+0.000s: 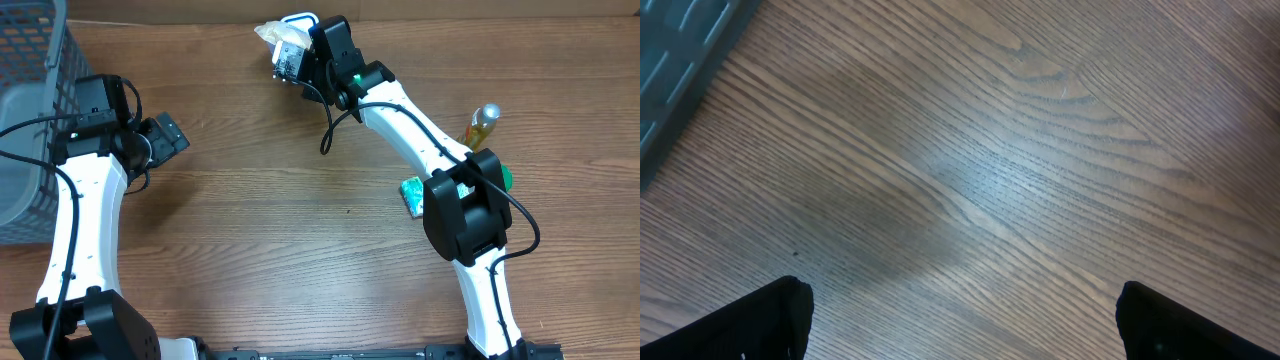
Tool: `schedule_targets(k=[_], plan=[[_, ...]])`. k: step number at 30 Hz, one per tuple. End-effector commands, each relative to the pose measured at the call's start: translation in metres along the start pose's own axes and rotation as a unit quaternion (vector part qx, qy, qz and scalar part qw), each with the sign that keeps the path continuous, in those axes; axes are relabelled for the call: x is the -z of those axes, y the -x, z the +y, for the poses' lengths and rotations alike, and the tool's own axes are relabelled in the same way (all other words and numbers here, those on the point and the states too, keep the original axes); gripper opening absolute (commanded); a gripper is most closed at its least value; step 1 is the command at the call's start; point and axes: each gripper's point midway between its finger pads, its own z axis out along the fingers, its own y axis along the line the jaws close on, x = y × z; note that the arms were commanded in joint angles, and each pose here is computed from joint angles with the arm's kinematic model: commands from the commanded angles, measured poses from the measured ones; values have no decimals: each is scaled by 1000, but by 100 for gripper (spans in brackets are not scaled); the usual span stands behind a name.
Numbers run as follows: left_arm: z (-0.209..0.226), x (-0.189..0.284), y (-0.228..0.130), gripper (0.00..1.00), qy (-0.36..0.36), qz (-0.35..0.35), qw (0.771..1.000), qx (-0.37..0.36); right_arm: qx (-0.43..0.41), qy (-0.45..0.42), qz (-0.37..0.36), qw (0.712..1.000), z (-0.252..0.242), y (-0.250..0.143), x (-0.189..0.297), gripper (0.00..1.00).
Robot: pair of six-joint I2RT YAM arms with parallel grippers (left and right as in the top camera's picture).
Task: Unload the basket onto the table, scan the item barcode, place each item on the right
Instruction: 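Hold the brown snack bag in front of the white scanner, then carry the bag right and lower it beside the teal packs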
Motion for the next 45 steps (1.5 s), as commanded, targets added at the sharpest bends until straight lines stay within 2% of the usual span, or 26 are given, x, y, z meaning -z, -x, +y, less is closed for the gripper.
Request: schedule_targets(k=[1, 5, 9, 16, 23, 29, 35, 40, 45], plan=[[-3, 9, 4, 100, -9, -13, 1000, -9, -2, 0, -16, 1000, -2, 10, 4, 7], [-3, 9, 4, 99, -9, -13, 1000, -8, -2, -24, -26, 999, -14, 17, 6, 6], [-3, 9, 4, 100, -9, -13, 1000, -9, -1, -86, -43, 995, -45, 36, 24, 5], [-3, 9, 4, 100, -9, -13, 1000, -9, -3, -128, -76, 989, -73, 59, 61, 4], [-3, 9, 4, 100, -9, -13, 1000, -8, -13, -177, -118, 977, -107, 89, 130, 4], [-3, 9, 4, 100, -9, -13, 1000, -9, -91, -181, -142, 969, -120, 96, 194, 4], [-3, 9, 4, 100, -9, -13, 1000, -9, -209, -121, -93, 966, -98, 65, 225, 4], [-3, 9, 4, 100, -9, -13, 1000, -9, -315, -43, 8, 948, -49, 23, 221, 4], [-3, 9, 4, 100, -9, -13, 1000, -9, -373, 43, 125, 918, 11, -20, 223, 8]])
